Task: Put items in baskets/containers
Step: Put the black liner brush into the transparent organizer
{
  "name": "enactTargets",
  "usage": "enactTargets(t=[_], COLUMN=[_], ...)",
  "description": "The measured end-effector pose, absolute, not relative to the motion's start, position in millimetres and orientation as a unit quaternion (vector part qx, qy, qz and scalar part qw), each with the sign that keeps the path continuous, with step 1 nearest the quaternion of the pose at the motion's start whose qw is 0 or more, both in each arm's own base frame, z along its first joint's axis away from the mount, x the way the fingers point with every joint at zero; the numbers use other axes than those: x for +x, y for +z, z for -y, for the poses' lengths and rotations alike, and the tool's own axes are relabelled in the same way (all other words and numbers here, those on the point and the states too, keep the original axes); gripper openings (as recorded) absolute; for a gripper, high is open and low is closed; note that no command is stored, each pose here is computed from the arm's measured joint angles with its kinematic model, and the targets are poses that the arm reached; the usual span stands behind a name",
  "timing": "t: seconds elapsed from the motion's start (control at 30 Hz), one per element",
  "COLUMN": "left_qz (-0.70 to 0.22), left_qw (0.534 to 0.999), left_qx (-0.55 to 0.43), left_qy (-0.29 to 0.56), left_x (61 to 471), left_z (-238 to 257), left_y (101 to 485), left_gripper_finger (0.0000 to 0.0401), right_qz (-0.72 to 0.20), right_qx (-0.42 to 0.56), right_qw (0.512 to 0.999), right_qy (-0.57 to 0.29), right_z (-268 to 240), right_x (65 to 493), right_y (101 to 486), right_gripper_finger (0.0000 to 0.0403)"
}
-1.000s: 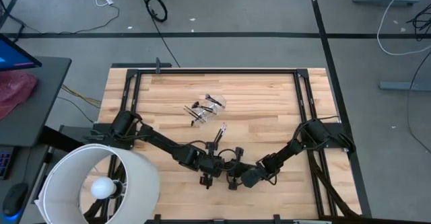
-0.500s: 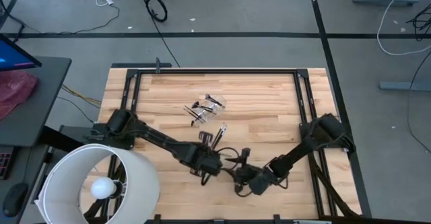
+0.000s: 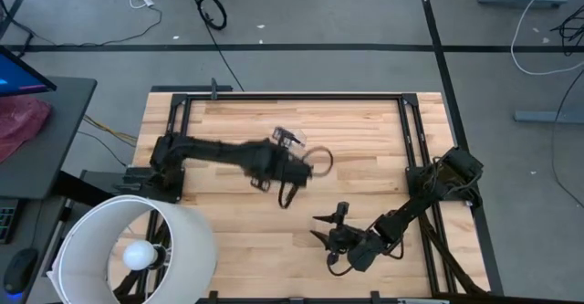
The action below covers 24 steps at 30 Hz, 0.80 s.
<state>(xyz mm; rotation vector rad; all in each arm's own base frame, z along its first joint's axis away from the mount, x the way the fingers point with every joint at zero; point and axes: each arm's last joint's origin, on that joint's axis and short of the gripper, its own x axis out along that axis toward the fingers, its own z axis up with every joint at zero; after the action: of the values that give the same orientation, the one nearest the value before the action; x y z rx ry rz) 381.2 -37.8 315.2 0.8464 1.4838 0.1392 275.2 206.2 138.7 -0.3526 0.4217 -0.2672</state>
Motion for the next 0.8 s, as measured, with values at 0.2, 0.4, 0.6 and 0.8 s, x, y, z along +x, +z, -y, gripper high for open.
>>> enactTargets(t=[0.2, 0.4, 0.6, 0.8], left_qz=[-0.726, -0.761, -0.759, -0.747], left_qw=[0.583, 0.522, 0.51, 0.491], left_qx=[0.36, 0.386, 0.405, 0.447], left_qy=[0.052, 0.013, 0.02, 0.043], left_x=[376, 368, 368, 369], left_z=[-10, -19, -19, -13], left_y=[283, 254, 240, 247], left_gripper_finger=[0.0014, 0.0012, 0.0019, 0.0011], right_qz=[-0.228, -0.236, -0.236, -0.236], right_qx=[-0.177, -0.178, -0.176, -0.167], right_qw=[0.948, 0.945, 0.945, 0.946], right_qy=[-0.137, -0.14, -0.144, -0.143], right_z=[-203, -201, -199, -199], right_x=[272, 272, 274, 274], right_y=[134, 132, 132, 132], right_gripper_finger=[0.0196, 0.0192, 0.0192, 0.0192])
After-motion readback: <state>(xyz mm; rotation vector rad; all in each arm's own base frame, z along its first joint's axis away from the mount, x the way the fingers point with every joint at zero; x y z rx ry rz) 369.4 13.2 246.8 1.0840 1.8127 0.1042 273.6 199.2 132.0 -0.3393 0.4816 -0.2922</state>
